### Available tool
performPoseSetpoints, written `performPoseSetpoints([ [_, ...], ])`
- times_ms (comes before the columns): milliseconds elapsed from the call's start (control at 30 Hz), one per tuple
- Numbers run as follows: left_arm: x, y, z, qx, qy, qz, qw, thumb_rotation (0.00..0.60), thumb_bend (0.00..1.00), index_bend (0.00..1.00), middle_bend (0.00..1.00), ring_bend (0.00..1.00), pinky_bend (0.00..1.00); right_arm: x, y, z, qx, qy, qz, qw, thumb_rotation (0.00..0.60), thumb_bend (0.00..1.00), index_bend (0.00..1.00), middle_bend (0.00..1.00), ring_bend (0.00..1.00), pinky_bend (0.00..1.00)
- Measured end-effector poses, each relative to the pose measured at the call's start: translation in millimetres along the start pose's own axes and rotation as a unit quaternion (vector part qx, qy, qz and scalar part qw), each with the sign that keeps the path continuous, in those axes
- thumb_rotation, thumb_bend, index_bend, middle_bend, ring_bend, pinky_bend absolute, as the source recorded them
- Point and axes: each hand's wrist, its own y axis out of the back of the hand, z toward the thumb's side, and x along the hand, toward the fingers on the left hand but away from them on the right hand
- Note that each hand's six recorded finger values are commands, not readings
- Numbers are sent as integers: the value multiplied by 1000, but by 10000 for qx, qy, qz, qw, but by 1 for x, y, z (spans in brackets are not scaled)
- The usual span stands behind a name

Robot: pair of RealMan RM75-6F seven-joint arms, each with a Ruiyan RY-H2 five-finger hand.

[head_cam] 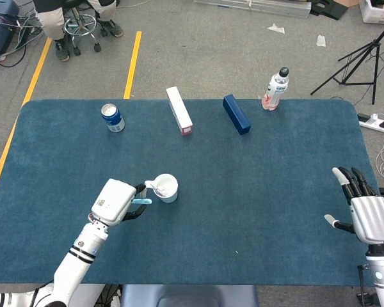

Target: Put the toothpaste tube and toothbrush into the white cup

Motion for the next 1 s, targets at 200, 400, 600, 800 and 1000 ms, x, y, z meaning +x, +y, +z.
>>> performPoseSetpoints([
  [200,9,15,6,-66,20,213,9997,600,316,632,1000,1000,944,5,2,4,-34,118,7,9999,600,0,23,112,33,346],
  [400,22,30,14,-121,22,493,9987,600,317,636,1000,1000,944,6,3,3,-45,127,-9,9999,600,0,23,112,33,346],
  [600,34,44,18,-143,30,746,9971,600,317,639,1000,1000,944,6,2,3,-39,131,3,9999,600,0,23,112,34,346],
  [800,47,53,21,-405,15,959,9946,600,317,644,1000,1000,944,6,1,3,-19,135,25,9999,600,0,23,112,33,346],
  [1000,59,57,24,-907,-73,1169,9890,600,317,649,1000,1000,944,5,0,3,-15,129,38,9999,600,0,23,112,33,346],
])
